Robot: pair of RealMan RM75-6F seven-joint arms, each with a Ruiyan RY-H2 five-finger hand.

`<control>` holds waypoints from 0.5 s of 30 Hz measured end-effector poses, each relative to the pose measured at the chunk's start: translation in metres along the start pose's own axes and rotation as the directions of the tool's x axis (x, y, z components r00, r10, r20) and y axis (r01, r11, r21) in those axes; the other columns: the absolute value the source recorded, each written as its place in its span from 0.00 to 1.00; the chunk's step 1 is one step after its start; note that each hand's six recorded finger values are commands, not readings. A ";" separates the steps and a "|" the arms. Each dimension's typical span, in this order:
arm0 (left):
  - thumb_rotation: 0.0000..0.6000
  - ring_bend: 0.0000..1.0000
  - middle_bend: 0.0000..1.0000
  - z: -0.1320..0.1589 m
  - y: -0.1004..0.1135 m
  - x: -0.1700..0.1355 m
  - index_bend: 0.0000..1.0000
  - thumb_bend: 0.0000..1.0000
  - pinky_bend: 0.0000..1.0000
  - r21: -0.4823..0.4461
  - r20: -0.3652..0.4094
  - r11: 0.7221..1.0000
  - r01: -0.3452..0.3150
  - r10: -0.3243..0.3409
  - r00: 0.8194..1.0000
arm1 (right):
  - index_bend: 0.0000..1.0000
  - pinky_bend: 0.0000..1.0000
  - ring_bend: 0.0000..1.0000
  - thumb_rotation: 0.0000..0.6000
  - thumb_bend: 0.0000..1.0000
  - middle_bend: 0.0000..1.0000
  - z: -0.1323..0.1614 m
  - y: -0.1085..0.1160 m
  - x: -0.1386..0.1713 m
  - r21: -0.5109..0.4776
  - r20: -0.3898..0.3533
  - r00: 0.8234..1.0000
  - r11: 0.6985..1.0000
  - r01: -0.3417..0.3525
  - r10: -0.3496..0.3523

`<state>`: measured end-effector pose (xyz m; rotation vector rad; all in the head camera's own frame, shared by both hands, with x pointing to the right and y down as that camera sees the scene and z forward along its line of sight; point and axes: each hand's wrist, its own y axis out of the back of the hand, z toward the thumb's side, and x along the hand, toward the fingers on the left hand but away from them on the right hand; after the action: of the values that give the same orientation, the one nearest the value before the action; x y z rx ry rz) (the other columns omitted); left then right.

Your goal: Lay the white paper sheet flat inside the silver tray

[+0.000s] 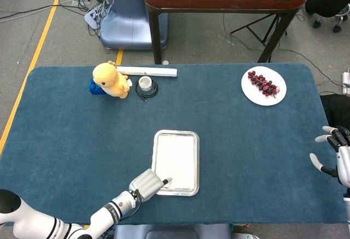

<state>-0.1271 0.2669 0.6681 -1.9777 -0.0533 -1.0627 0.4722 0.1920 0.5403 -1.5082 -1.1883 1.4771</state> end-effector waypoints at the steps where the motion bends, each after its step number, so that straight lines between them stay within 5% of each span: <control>1: 1.00 0.99 1.00 -0.001 0.001 -0.002 0.17 0.71 1.00 0.001 -0.002 1.000 -0.003 0.003 1.000 | 0.41 0.32 0.12 1.00 0.27 0.24 0.000 0.000 0.000 0.000 0.000 1.000 1.000 0.000 0.000; 15: 1.00 0.88 0.99 -0.043 0.027 -0.044 0.20 0.70 1.00 -0.014 -0.057 0.993 -0.113 0.112 0.992 | 0.41 0.32 0.12 1.00 0.27 0.24 0.001 -0.005 -0.001 0.014 0.004 1.000 1.000 -0.013 0.013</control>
<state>-0.1724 0.2347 0.6300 -1.9416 0.0974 -1.0477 0.4712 0.1922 0.5452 -1.5067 -1.1697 1.4945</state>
